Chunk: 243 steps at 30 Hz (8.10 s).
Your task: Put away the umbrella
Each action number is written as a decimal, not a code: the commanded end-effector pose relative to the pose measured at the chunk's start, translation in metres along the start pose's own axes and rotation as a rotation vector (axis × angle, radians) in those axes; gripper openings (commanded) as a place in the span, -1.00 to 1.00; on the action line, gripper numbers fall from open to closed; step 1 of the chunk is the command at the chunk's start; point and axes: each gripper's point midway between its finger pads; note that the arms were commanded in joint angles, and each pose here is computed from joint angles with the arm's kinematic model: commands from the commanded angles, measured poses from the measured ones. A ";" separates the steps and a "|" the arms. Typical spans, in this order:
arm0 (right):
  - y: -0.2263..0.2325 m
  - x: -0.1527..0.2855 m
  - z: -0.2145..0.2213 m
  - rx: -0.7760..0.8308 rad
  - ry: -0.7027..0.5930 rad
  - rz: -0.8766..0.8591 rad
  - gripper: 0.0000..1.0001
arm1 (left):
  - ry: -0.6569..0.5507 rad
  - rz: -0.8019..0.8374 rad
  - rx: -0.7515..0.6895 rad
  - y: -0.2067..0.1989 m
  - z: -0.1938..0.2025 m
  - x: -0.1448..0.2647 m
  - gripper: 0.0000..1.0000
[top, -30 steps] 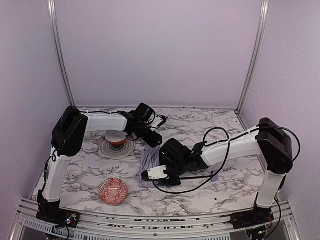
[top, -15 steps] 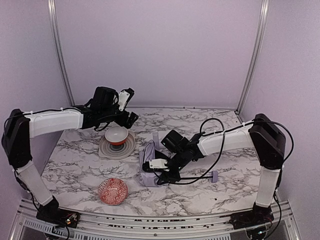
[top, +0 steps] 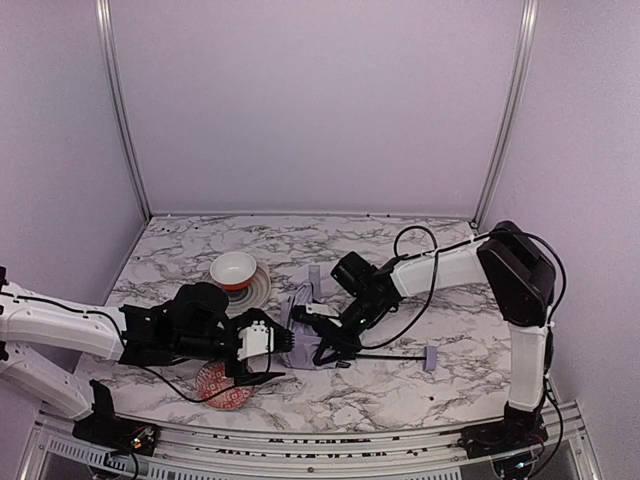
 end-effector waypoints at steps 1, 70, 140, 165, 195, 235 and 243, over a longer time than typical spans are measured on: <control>0.013 -0.024 0.106 -0.357 0.314 -0.097 -0.42 | -0.012 -0.034 -0.253 -0.009 -0.011 -0.016 0.83; 0.008 0.078 -0.004 0.795 -0.048 0.879 0.65 | 0.539 0.825 0.646 -0.074 0.099 -0.100 -0.44; 0.014 -0.002 0.106 -0.344 0.306 -0.135 -0.43 | 0.222 -0.108 -0.444 0.024 0.048 -0.100 0.96; -0.023 0.020 0.063 -0.375 0.169 -0.015 -0.10 | 0.474 0.213 -0.310 -0.021 0.109 -0.110 -0.08; 0.058 0.148 -0.023 0.733 -0.381 0.838 0.40 | 0.516 0.845 0.493 -0.080 0.097 -0.091 -0.27; -0.007 0.029 0.065 0.600 0.337 0.674 -0.40 | 0.369 0.439 0.575 0.019 0.088 -0.112 0.98; 0.003 0.020 0.088 0.364 0.387 0.488 -0.43 | -0.039 -0.019 0.357 0.088 0.029 -0.057 0.98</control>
Point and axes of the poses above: each gripper's point midway between its finger pads, its own x axis back along the fingers, its own y axis along the line the jaws close on, z = x × y, and after that the axes turned 3 degrees about -x, right-handed
